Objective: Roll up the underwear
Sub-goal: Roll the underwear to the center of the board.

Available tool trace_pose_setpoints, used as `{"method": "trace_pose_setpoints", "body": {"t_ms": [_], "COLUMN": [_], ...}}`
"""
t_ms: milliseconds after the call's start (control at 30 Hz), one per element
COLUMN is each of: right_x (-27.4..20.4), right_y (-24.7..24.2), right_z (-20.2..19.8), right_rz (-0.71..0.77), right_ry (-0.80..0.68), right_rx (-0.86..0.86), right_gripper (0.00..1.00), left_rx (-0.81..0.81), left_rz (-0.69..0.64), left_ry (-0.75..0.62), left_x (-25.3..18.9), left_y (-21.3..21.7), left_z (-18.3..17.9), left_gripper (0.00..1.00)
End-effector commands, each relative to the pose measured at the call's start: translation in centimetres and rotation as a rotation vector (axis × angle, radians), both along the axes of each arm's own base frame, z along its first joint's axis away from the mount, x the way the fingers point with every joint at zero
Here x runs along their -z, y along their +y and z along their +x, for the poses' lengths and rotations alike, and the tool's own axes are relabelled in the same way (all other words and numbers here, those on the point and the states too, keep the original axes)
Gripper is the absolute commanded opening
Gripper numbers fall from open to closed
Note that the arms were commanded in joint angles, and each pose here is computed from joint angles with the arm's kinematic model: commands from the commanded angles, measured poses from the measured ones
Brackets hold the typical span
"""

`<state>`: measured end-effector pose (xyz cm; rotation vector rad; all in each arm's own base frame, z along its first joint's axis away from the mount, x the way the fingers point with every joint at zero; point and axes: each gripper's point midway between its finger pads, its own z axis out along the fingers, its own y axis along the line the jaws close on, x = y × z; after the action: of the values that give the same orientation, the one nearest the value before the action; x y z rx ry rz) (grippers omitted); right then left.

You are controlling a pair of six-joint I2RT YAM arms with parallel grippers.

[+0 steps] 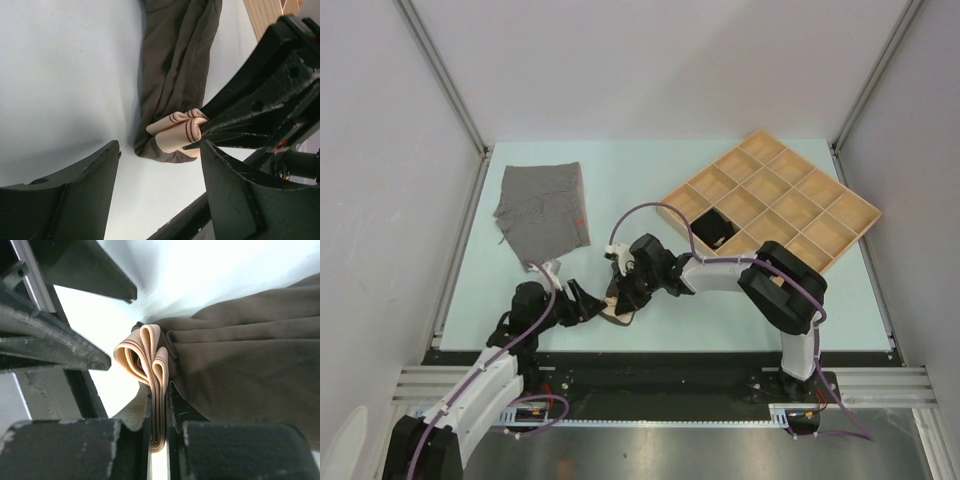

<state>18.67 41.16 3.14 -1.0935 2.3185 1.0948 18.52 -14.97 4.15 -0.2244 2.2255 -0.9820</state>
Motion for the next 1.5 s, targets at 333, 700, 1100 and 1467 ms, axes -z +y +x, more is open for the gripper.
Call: {"method": "trace_pose_setpoints", "body": {"t_ms": [333, 700, 1100, 1467], "right_x": [2.1, 0.5, -7.2, -6.8], "right_y": [-0.9, -1.4, -5.2, -0.1], "right_z": [1.8, 2.6, 6.0, -0.6], "right_rz": [-0.053, -0.072, -0.135, 0.088], "right_ry": [0.093, 0.047, -0.373, -0.631], "right_rx": [0.035, 0.06, 0.242, 0.013], "right_gripper": [0.0, 0.41, 0.84, 0.82], "left_rx": [0.105, -0.04, -0.021, 0.055], "left_rz": [0.094, 0.361, 0.404, 0.338], "left_ry": [-0.077, 0.108, 0.15, 0.141], "left_x": [0.0, 3.5, 4.2, 3.8], "left_y": [-1.5, 0.2, 0.2, -1.6], "left_z": [1.1, 2.5, 2.2, 2.0], "left_gripper": [0.6, 0.48, 0.42, 0.43]}}
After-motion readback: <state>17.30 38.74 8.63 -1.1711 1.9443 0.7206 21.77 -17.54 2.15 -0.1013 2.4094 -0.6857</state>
